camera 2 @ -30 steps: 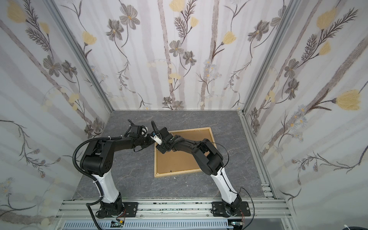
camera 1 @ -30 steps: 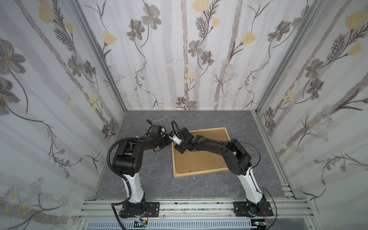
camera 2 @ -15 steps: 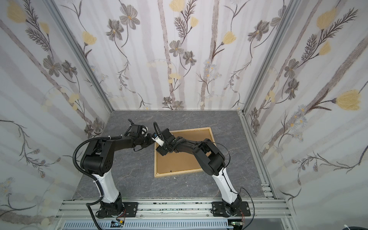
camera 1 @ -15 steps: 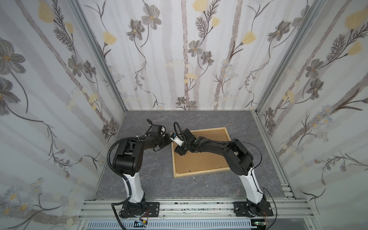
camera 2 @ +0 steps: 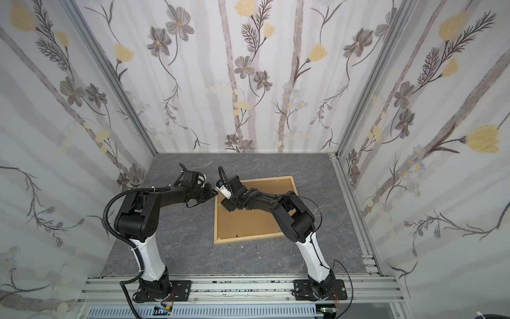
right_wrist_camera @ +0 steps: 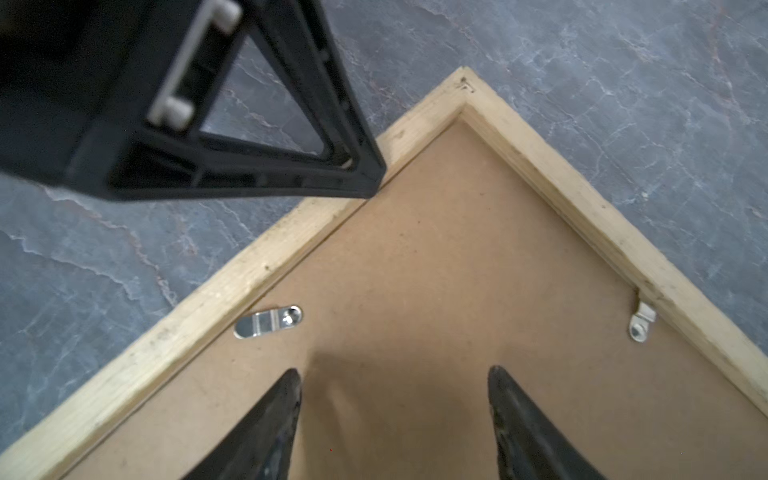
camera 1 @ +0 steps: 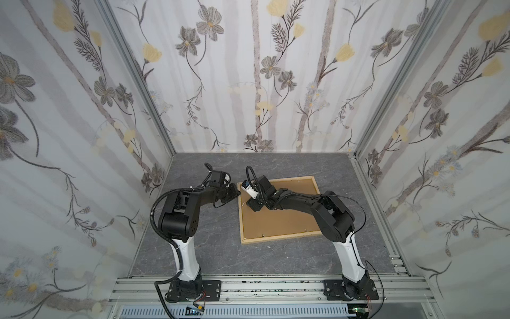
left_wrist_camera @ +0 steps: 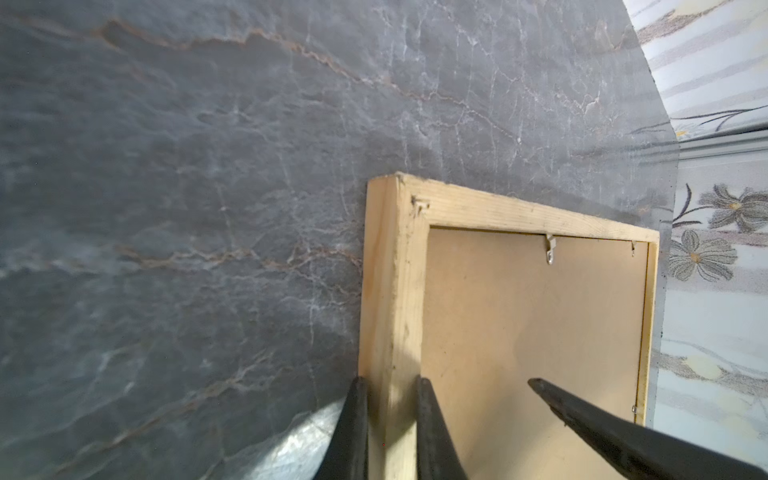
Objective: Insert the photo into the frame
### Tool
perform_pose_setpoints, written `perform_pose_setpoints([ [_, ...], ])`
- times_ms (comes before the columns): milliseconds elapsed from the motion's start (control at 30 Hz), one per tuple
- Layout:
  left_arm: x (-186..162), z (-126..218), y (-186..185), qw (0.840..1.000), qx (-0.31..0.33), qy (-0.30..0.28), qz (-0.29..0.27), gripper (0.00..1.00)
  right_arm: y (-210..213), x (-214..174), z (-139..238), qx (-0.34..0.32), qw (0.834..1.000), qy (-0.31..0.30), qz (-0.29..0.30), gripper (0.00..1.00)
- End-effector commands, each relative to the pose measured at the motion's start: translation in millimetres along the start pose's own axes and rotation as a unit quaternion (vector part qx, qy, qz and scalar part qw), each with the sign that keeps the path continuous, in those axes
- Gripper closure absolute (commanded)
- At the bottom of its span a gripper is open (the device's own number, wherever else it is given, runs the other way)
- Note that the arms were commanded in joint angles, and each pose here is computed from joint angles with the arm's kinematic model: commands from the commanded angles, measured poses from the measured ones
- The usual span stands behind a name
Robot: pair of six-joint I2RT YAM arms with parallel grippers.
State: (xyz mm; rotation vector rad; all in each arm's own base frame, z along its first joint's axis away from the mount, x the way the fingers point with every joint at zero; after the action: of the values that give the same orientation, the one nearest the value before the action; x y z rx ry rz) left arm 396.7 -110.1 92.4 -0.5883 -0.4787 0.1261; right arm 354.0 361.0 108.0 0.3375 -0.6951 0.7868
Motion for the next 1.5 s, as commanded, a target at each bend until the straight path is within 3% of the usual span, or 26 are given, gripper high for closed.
perform_pose_setpoints([
  [0, -19.6, -5.2, 20.5, 0.996, 0.069, 0.041, 0.029, 0.96, 2.2, 9.1, -0.2, 0.008, 1.0, -0.017, 0.009, 0.3],
  [633, -23.7, -6.6, 17.5, 0.996, 0.065, 0.048, 0.023, 1.0, 12.1, -1.4, -16.6, 0.017, 0.999, 0.01, 0.027, 0.3],
  [1267, -35.3, -7.9, 18.0, 0.996, 0.063, 0.056, 0.023, 1.0, 9.0, -11.9, -32.7, -0.011, 1.0, 0.028, -0.007, 0.33],
  [1467, -39.2, -8.0, 19.5, 0.996, 0.063, 0.058, 0.023, 1.0, 5.5, -12.5, -33.5, -0.033, 0.998, 0.014, -0.051, 0.33],
])
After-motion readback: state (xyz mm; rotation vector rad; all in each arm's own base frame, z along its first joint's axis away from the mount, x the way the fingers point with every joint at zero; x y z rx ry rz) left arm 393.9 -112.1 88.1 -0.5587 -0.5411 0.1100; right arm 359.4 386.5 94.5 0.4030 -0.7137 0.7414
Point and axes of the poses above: each gripper's point midway between its finger pads, its own z axis back along the fingers, its own y axis along the line the jaws close on, x = y × z, the point moved 9 cm from there along z, back along the fingers, and after that the axes turned 9 degrees about -z, right-handed, at the moved point
